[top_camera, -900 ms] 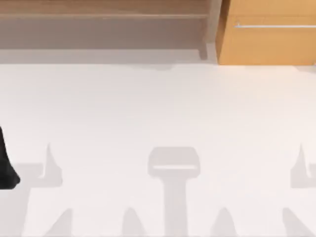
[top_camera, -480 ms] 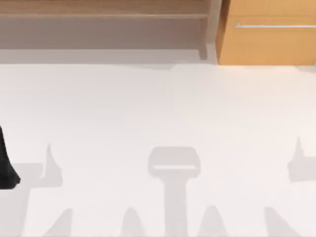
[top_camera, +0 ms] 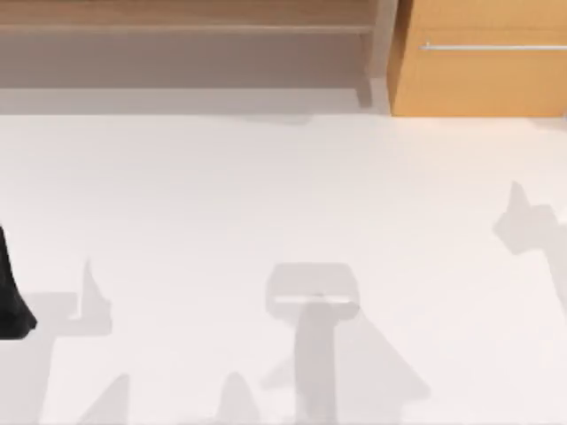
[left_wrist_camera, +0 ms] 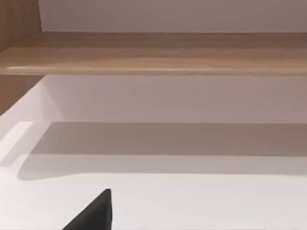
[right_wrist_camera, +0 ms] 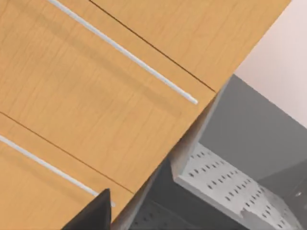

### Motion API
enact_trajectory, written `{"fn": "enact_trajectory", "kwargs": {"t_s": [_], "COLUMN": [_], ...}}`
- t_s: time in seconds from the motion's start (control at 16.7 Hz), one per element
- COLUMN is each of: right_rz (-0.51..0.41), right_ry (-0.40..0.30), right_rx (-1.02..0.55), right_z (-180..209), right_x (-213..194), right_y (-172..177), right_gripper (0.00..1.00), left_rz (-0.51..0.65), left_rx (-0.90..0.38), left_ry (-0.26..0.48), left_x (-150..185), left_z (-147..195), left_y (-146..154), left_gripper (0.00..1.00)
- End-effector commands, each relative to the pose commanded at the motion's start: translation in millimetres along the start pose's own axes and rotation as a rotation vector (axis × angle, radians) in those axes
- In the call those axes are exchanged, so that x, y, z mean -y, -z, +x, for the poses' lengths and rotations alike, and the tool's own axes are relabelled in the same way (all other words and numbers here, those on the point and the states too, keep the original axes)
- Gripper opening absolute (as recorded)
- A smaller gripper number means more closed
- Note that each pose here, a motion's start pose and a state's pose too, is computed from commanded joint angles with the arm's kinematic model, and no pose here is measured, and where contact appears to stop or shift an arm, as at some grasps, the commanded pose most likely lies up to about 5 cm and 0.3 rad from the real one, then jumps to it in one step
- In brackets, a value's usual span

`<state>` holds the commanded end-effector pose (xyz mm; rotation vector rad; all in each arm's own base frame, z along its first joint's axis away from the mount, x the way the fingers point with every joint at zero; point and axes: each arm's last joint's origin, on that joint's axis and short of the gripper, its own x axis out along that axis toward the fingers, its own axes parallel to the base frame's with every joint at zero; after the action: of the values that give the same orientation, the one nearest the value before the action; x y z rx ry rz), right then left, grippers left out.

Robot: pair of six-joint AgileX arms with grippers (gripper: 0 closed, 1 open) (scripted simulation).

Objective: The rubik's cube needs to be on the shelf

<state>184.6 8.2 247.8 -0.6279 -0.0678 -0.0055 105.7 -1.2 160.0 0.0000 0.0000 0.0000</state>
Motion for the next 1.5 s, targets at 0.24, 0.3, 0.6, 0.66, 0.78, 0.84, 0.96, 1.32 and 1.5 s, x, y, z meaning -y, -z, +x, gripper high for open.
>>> {"fn": "enact_trajectory", "kwargs": {"t_s": [0.24, 0.3, 0.6, 0.66, 0.78, 0.84, 0.96, 1.32, 1.5], "right_rz": [-0.292, -0.362, -0.675, -0.727, -0.816, -0.852, -0.907, -0.943, -0.942], "right_ry": [-0.001, -0.004, -0.026, -0.032, -0.042, -0.046, -0.049, -0.048, -0.049], "right_rx": [-0.002, -0.006, -0.031, -0.036, -0.045, -0.049, -0.052, -0.054, -0.057], "right_z": [73, 92, 170, 181, 196, 201, 208, 211, 214], "right_x": [-10, -17, -74, -87, -111, -122, -138, -148, -147], "right_y": [-4, 0, 41, 52, 73, 83, 97, 106, 107], "right_gripper": [1.00, 1.00, 1.00, 1.00, 1.00, 1.00, 1.00, 1.00, 1.00], "left_rz": [0.000, 0.000, 0.000, 0.000, 0.000, 0.000, 0.000, 0.000, 0.000], "left_rx": [0.000, 0.000, 0.000, 0.000, 0.000, 0.000, 0.000, 0.000, 0.000], "left_ry": [0.000, 0.000, 0.000, 0.000, 0.000, 0.000, 0.000, 0.000, 0.000], "left_x": [0, 0, 0, 0, 0, 0, 0, 0, 0], "left_z": [0, 0, 0, 0, 0, 0, 0, 0, 0], "left_y": [0, 0, 0, 0, 0, 0, 0, 0, 0], "left_gripper": [1.00, 1.00, 1.00, 1.00, 1.00, 1.00, 1.00, 1.00, 1.00]}}
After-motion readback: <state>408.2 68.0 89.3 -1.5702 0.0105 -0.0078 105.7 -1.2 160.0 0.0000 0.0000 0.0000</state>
